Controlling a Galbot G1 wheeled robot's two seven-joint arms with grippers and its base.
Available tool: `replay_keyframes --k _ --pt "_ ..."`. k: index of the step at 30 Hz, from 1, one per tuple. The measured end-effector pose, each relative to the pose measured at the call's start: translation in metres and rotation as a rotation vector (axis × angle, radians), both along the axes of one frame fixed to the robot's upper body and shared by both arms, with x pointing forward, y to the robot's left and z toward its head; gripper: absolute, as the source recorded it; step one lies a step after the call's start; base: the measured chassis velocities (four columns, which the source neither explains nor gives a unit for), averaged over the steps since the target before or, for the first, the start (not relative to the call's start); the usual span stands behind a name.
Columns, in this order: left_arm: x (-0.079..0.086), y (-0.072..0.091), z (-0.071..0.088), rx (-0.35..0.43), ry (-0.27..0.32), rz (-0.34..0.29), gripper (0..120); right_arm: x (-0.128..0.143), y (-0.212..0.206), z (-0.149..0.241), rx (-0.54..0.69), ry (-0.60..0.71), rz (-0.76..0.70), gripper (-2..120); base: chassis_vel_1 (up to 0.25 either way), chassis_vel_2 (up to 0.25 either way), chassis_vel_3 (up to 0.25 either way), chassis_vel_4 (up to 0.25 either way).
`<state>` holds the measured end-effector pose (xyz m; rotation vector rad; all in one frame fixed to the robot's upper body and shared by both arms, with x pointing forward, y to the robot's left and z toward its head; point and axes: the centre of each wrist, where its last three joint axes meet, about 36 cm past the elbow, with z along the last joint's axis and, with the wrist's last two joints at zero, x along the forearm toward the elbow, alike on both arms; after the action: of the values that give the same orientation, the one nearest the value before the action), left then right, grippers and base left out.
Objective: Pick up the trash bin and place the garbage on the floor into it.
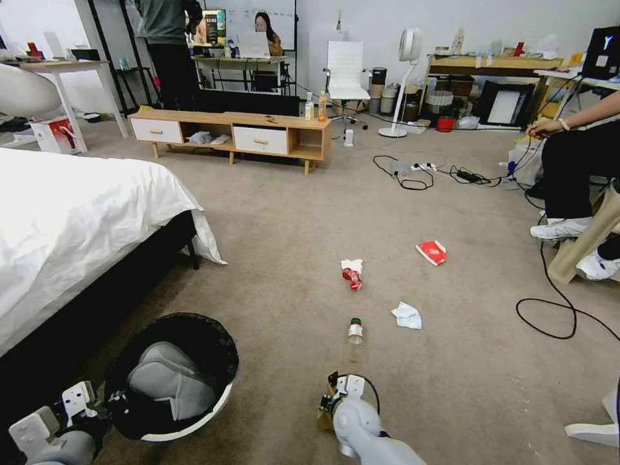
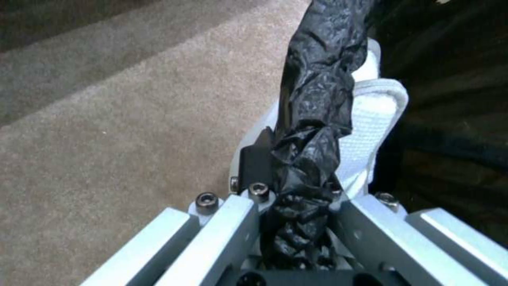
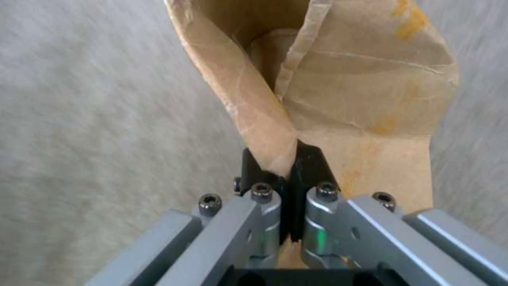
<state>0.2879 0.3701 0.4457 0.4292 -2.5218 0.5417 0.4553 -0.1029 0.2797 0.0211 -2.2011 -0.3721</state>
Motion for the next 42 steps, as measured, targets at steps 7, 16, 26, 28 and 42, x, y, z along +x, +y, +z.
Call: replay_keyframes --k 7,16,26,28,42 --pt "0.000 -0.002 0.008 -0.015 -0.019 0.001 1 -0.007 -0.032 0.061 0.034 -0.140 0.012 0 0.000 0.000 0.000 0.000" --pt "0.002 -0.006 0.022 -0.039 -0.048 0.001 1 -0.029 -0.076 0.159 0.069 -0.370 0.064 0 0.000 0.000 0.000 0.000" --pt "0.001 -0.012 0.035 -0.050 -0.063 -0.036 1 -0.056 -0.078 0.261 0.280 -0.610 0.213 0 0.000 0.000 0.000 0.000" --pt "0.001 -0.013 0.037 -0.045 -0.064 -0.047 1 -0.060 -0.074 0.279 0.351 -0.673 0.266 0 0.000 0.000 0.000 0.000" --pt "0.001 -0.020 0.037 -0.046 -0.061 -0.076 1 -0.063 -0.004 0.319 0.623 -0.794 0.584 0 0.000 0.000 0.000 0.000"
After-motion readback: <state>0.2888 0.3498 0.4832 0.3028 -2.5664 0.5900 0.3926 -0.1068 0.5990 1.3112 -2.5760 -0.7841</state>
